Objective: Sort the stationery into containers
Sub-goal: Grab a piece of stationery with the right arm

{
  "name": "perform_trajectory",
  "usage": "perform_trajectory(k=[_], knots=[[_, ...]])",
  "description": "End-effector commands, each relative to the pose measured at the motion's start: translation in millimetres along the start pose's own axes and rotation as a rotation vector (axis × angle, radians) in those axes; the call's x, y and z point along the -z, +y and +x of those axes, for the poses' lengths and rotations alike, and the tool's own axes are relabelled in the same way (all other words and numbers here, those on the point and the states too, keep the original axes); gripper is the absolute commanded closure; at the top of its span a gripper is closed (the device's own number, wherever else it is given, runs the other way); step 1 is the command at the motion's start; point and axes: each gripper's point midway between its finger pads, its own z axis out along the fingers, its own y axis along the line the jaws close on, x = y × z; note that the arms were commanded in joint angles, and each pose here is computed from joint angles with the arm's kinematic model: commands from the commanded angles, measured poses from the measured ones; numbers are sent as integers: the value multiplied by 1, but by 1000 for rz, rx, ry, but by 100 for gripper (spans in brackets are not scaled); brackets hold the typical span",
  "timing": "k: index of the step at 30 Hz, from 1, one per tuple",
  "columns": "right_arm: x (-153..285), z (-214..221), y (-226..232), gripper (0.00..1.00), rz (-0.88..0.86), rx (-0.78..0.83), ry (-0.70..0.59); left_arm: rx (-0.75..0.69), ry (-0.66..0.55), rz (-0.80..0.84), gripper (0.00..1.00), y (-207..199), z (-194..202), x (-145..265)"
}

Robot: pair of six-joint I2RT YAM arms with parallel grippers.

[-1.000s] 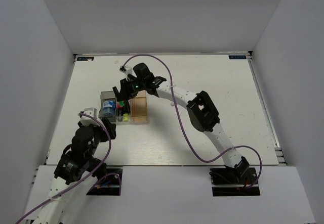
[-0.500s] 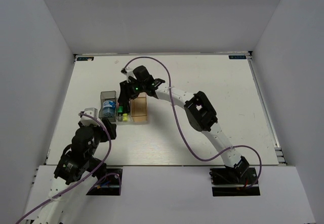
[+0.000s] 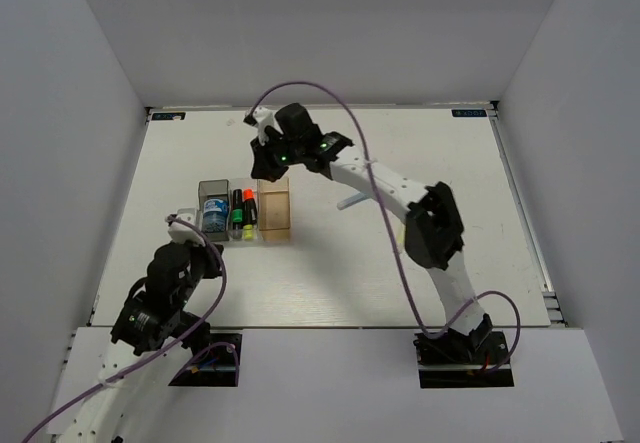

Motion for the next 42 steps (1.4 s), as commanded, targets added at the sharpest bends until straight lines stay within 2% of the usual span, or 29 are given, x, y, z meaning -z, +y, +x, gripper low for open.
perform_trajectory(k=[1, 2, 4, 5, 6, 8, 9, 10, 11, 12, 14, 15, 18, 20, 23, 31, 36, 42], knots=[[87, -25, -13, 100, 179, 113, 2, -36, 84, 91, 100, -19, 10, -12], [105, -18, -31, 74, 243, 99, 20, -39, 136, 155, 100, -35, 13, -18], [129, 9, -47, 71, 290, 30, 107, -40, 181, 220, 100, -49, 14, -20], [142, 24, -49, 69, 317, -29, 163, -37, 162, 253, 97, -59, -3, -19], [161, 49, -65, 69, 365, -114, 244, -45, 258, 269, 86, -66, 11, -28], [187, 87, -75, 69, 458, -250, 376, -60, 325, 289, 63, -74, 15, -36], [201, 103, -87, 71, 513, -338, 406, -95, 310, 326, 36, -87, 1, -33], [214, 122, -97, 71, 596, -368, 450, -114, 358, 324, 27, -90, 8, -41], [227, 126, -100, 71, 656, -405, 444, -160, 350, 351, 22, -98, 3, -41], [235, 149, -108, 71, 700, -456, 479, -186, 336, 375, 15, -106, 0, -41], [248, 186, -109, 63, 752, -490, 512, -214, 352, 396, 13, -112, 7, -44], [256, 178, -108, 58, 769, -473, 460, -227, 359, 408, 13, -113, 13, -45], [272, 205, -110, 50, 819, -502, 512, -223, 338, 471, 13, -118, 29, -46], [280, 219, -114, 49, 855, -538, 541, -226, 329, 489, 13, -120, 28, -43], [289, 237, -116, 49, 883, -602, 595, -238, 279, 490, 13, -118, 19, -38], [280, 264, -132, 49, 877, -750, 637, -240, 271, 494, 11, -115, 21, -34], [278, 274, -140, 49, 870, -864, 616, -243, 279, 492, 11, -114, 23, -34], [275, 287, -152, 49, 874, -925, 609, -243, 280, 489, 11, -114, 23, -35]])
